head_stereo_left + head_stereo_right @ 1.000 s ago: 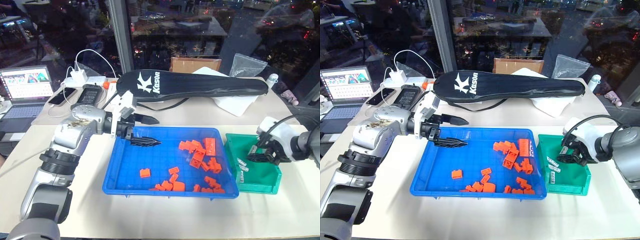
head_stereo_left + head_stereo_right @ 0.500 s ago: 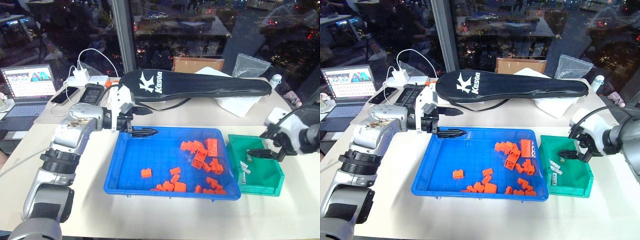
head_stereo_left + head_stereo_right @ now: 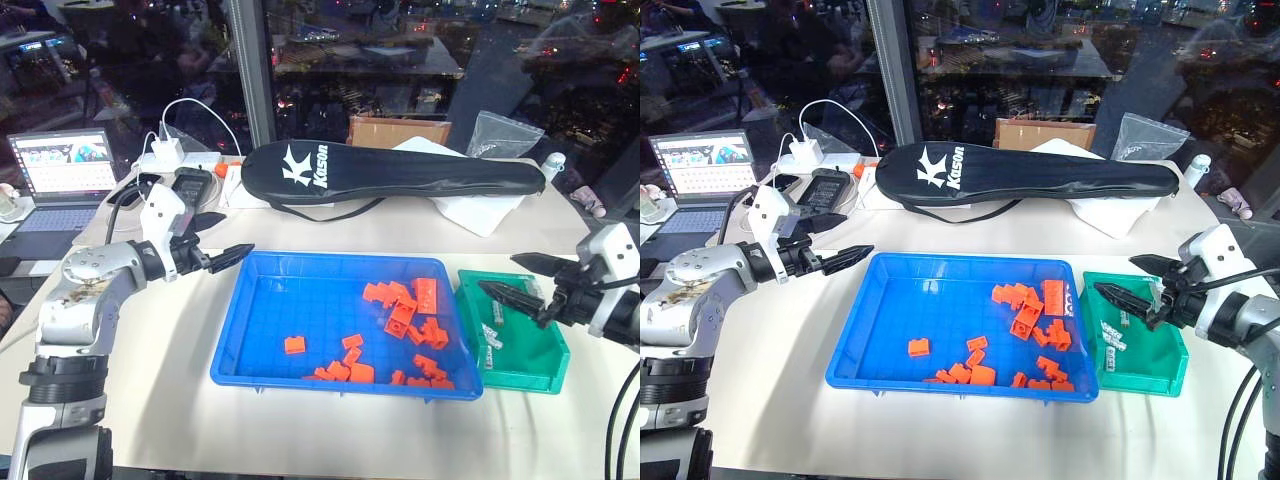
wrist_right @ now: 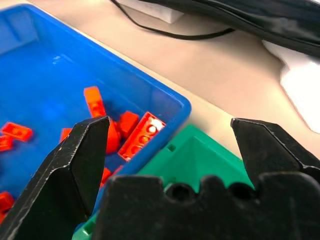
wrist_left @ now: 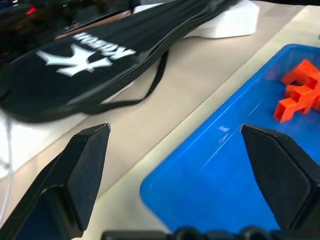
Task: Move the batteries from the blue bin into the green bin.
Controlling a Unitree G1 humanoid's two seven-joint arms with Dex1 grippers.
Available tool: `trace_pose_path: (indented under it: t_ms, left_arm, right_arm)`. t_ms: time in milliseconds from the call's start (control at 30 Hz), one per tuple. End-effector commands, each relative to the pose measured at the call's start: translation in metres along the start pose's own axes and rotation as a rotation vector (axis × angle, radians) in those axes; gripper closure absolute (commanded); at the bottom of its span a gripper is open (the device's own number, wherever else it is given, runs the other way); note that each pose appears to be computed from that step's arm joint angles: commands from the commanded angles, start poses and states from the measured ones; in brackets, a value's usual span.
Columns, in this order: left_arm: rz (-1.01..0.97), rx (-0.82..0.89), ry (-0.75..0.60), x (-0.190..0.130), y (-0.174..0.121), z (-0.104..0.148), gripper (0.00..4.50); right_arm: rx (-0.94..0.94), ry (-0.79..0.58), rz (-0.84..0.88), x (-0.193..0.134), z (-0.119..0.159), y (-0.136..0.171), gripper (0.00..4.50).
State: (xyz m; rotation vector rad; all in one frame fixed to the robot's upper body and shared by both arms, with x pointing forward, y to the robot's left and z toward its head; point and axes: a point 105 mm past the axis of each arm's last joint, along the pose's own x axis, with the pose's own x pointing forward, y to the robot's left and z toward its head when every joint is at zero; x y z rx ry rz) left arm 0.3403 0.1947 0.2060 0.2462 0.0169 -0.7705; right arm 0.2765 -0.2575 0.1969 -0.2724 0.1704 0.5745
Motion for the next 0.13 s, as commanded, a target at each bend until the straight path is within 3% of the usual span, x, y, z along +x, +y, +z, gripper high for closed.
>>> trace_pose_path:
  t_ms: [33, 133]
  left_arm:
    - [-0.017, 0.009, -0.036, -0.0002, -0.0051, 0.0097, 0.00]
    - [0.009, 0.010, -0.017, 0.0005, -0.0023, 0.0025, 0.00]
  right_arm:
    - [-0.075, -0.031, -0.013, 0.0014, 0.0150, -0.0003, 0.02]
    - [-0.076, -0.020, -0.016, 0.0011, 0.0154, -0.0032, 0.02]
